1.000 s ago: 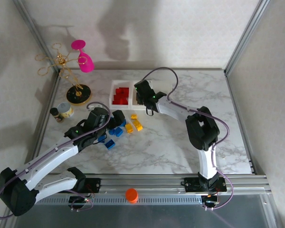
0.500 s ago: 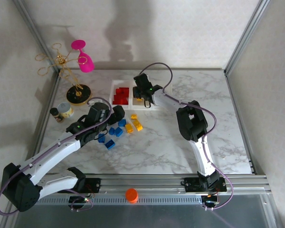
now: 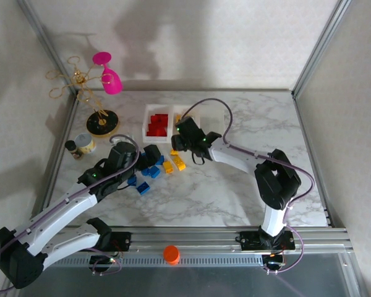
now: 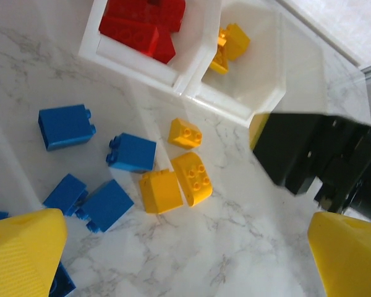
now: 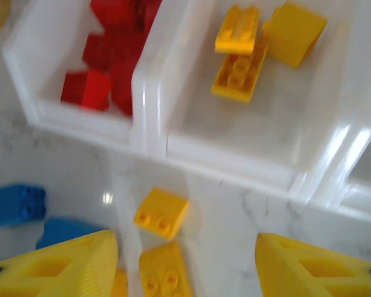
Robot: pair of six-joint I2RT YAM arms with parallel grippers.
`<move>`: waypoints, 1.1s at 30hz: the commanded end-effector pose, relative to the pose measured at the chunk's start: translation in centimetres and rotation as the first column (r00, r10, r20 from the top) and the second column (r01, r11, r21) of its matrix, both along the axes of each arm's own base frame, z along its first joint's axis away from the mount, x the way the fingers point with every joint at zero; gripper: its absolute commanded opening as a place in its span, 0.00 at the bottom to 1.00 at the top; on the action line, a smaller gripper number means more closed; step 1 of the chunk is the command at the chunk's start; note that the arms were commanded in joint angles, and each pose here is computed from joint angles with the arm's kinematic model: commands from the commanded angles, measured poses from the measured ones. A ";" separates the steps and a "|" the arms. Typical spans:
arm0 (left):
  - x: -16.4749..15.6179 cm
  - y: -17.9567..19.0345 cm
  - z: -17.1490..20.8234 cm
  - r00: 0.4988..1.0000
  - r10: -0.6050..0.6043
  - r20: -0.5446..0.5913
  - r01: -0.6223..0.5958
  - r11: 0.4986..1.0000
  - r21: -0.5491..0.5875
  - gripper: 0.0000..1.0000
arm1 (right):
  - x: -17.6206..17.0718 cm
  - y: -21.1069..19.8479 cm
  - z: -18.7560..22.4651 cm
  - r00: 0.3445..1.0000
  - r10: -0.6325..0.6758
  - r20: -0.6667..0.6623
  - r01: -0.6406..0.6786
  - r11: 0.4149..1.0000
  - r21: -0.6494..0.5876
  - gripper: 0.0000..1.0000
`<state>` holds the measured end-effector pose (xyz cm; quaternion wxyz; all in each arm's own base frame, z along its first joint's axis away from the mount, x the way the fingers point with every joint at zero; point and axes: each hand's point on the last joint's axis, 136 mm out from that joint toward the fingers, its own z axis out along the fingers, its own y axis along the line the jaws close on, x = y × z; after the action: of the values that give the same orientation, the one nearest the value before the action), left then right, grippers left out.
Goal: Sort the legos into containers by color
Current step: Place the lego in the container, then pick up the lego from the center of the table.
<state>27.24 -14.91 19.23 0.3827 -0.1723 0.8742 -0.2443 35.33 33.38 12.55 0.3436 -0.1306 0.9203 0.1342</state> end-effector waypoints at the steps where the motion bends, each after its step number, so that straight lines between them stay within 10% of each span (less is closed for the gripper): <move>1: -1.4 0.0 -0.9 0.999 -0.007 -0.036 0.007 1.000 -0.008 1.00 | -2.5 -0.7 -2.0 1.000 -0.028 -0.007 0.028 0.999 -0.032 0.63; 11: -2.8 0.9 -2.2 0.998 0.037 -0.044 -0.039 0.998 -0.050 1.00 | -7.4 -0.2 -7.7 0.996 0.034 -0.088 -0.039 0.998 -0.057 0.69; 33: -2.5 1.5 -2.6 0.996 0.072 -0.048 -0.073 0.997 -0.026 1.00 | -5.1 1.2 -10.2 0.989 0.145 -0.040 -0.150 0.975 -0.166 0.50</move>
<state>24.70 -13.72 16.67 0.3644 -0.2079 0.8737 -0.2464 29.43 33.55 2.20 0.2993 -0.2087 0.9279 0.0760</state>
